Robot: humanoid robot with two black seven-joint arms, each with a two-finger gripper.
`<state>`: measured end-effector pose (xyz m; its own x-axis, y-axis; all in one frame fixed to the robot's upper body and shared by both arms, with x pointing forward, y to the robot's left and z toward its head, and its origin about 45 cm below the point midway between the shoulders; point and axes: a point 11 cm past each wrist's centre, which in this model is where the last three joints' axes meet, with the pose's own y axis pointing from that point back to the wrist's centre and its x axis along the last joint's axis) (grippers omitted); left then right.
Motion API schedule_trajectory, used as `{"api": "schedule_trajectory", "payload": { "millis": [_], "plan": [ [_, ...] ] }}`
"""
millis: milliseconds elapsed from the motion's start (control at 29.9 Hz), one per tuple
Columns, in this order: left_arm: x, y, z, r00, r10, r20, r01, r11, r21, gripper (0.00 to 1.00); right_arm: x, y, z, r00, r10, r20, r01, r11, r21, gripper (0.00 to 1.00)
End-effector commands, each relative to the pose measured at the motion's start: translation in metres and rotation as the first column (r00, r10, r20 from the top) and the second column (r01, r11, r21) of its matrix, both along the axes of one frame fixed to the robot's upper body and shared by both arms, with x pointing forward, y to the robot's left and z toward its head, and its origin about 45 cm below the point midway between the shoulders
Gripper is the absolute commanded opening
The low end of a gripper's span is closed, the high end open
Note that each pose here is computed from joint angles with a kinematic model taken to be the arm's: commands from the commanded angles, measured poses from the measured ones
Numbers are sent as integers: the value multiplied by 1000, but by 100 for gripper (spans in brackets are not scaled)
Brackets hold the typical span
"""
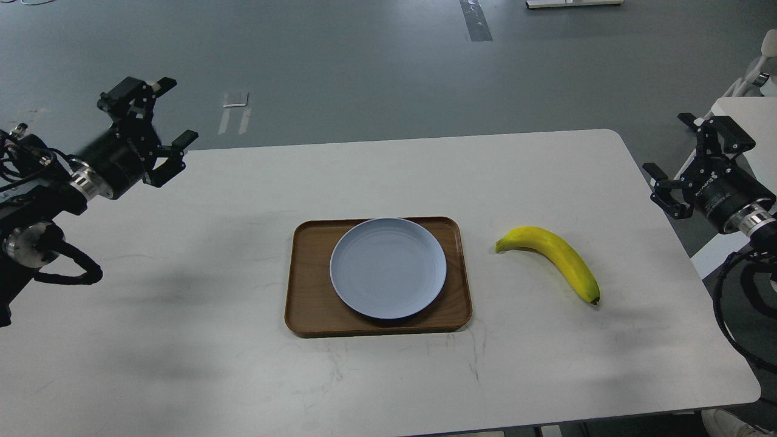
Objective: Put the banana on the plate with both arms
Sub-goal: 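Release the plate and withdraw the left gripper upward, then reach the right gripper down to the yellow banana and grasp it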
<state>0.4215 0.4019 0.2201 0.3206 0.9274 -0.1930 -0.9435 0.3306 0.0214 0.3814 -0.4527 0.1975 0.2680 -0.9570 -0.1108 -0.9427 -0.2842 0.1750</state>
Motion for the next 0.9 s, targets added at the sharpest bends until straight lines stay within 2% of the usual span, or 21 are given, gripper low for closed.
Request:
{"api": "schedule_trajectory", "payload": {
  "millis": [0,167,234,267,334,368,435,568,702,869],
  "plan": [
    [-9,12,-8,999,41,-9,-41,999,-29,98,-1,13,-3,993,116,-32,-119,984,-129,100],
    [-9,13,-7,999,44,-7,-45,999,-30,98,10,36,12,952,302,-57,-303,892,-334,100],
    [-9,11,-8,999,43,-8,-43,999,-33,98,17,47,24,897,427,-117,-423,747,-513,100],
    [-9,11,-8,999,42,-7,-42,998,-35,98,18,51,26,879,456,-136,-450,703,-551,100],
    [-8,10,-8,999,41,-7,-42,998,-36,98,22,68,31,801,554,-226,-540,507,-672,100],
    [-8,10,-8,999,41,-7,-42,998,-36,98,22,68,31,801,554,-226,-540,506,-672,100],
    [-9,11,-8,999,43,-6,-43,998,-34,98,26,78,32,722,604,-337,-598,301,-743,100],
    [-9,14,-6,999,47,-5,-47,998,-29,98,31,101,27,597,630,-497,-648,13,-761,100],
    [-9,15,-6,999,48,-5,-48,998,-28,98,32,102,23,518,594,-615,-652,-191,-734,100],
    [-9,15,-6,999,47,-5,-47,999,-26,98,26,109,5,441,566,-696,-652,-331,-682,100]
  ]
}}
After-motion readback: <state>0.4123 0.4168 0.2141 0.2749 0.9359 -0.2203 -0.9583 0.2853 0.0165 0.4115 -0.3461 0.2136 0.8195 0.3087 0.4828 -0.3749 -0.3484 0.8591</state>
